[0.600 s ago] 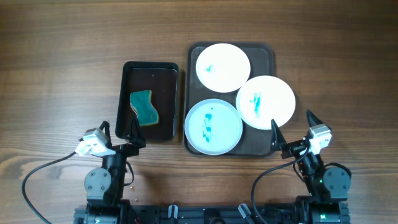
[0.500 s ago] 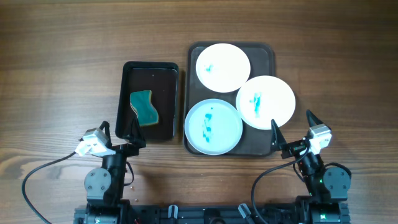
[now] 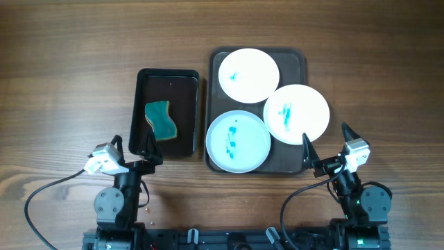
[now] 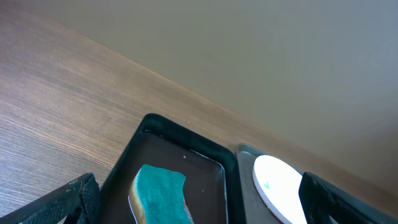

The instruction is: Clean dirty plates on tray and stack at the side

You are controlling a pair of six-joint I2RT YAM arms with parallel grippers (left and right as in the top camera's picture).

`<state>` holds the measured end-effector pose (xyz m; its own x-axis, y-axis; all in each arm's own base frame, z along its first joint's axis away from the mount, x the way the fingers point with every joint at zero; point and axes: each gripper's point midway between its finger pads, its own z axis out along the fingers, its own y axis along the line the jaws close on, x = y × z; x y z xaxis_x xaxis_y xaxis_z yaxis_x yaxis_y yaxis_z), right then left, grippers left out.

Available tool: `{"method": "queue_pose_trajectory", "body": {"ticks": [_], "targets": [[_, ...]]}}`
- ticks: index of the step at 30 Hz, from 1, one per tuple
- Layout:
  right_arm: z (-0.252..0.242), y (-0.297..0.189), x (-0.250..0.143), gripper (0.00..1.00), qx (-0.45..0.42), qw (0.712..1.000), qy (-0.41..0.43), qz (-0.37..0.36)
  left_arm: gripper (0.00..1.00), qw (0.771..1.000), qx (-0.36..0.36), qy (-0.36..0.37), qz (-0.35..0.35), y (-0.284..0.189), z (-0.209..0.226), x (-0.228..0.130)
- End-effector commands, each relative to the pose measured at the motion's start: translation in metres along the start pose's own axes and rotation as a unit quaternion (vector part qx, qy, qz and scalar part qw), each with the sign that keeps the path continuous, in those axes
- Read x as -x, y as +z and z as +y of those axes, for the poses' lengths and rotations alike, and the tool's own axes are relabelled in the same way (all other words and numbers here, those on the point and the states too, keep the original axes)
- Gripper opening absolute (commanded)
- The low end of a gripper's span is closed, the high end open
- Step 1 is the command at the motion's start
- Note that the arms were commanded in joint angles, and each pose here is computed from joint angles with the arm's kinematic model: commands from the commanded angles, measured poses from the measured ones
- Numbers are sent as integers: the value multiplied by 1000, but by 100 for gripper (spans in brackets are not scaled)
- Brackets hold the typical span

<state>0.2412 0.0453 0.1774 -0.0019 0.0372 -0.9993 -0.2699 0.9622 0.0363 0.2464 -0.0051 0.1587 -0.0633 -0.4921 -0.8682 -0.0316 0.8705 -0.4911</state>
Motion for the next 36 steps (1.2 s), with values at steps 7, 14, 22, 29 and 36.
{"method": "queue_pose_trajectory", "body": {"ticks": [7, 14, 22, 29, 36], "targets": [[1, 0, 0, 100, 0, 1000, -6, -1, 100, 1000, 3, -1, -6, 0, 1, 1], [1, 0, 0, 100, 0, 1000, -7, -1, 100, 1000, -1, -2, -18, 0, -1, 7], [1, 0, 1, 100, 0, 1000, -7, -2, 100, 1000, -1, -2, -17, 0, -1, 7], [11, -1, 23, 100, 30, 998, -21, -46, 100, 999, -35, -4, -36, -2, -15, 17], [51, -16, 70, 100, 137, 988, -6, -78, 100, 989, -93, -6, -113, -12, -43, 59]]}}
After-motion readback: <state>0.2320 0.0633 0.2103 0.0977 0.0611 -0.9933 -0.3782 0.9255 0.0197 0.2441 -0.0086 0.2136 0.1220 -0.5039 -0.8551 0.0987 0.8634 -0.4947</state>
